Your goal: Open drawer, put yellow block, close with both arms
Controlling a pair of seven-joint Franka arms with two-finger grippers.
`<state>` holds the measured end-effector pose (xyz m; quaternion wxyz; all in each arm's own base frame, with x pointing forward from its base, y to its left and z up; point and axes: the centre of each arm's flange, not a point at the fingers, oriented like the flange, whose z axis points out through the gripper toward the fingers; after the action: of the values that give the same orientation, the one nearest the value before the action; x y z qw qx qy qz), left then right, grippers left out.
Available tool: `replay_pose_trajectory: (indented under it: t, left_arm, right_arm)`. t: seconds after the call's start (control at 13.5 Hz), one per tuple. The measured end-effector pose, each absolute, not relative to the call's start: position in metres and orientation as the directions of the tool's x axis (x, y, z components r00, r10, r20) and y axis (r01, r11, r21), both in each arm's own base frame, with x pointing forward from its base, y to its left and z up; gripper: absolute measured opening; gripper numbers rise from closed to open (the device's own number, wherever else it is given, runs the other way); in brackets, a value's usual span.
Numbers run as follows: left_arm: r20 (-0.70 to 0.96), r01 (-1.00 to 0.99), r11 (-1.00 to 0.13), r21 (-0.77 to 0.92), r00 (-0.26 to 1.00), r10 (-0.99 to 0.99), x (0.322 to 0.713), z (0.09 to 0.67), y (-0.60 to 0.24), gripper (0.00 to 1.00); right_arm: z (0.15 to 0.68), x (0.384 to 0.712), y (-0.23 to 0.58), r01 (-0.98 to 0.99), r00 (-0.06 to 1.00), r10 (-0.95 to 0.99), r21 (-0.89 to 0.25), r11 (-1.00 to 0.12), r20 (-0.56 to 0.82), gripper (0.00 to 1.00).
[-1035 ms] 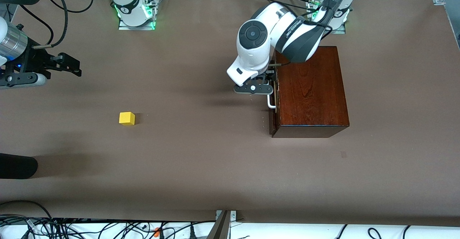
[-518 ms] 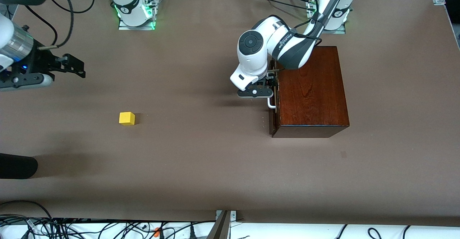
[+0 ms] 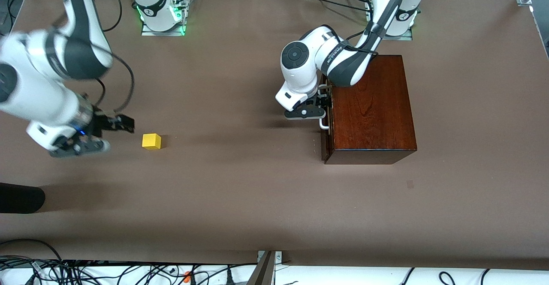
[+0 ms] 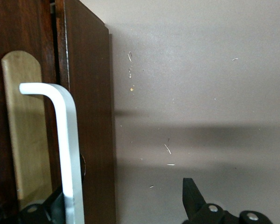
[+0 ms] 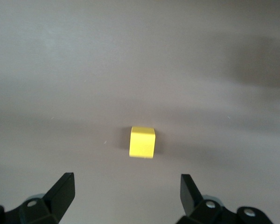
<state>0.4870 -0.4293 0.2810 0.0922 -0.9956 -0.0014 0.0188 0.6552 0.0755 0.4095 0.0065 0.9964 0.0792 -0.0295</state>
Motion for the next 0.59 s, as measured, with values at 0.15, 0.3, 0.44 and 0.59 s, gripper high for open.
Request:
replay_pose_trajectory:
  t: [0.15, 0.3, 0.44, 0.59]
  left_arm:
    - [-0.039, 0.0, -0.983, -0.185, 0.999, 0.008, 0.487, 0.278, -0.429, 1.0]
    - [-0.037, 0.003, -0.983, -0.184, 0.999, 0.01, 0.487, 0.277, -0.429, 1.0]
    - [-0.035, 0.007, -0.983, -0.182, 0.999, 0.014, 0.488, 0.275, -0.429, 1.0]
    - [-0.033, 0.008, -0.983, -0.183, 0.999, 0.014, 0.488, 0.274, -0.429, 1.0]
  right_arm:
    - [0.357, 0.664, 0.076, 0.156, 0.987, 0.155, 0.012, -0.988, -0.029, 1.0]
    - [0.302, 0.657, 0.074, 0.14, 0.99, 0.14, 0.015, -0.99, 0.005, 1.0]
    - [0.253, 0.639, 0.067, 0.127, 0.992, 0.128, 0.019, -0.992, 0.021, 1.0]
    - [0.225, 0.622, 0.063, 0.108, 0.994, 0.108, 0.02, -0.994, 0.014, 1.0]
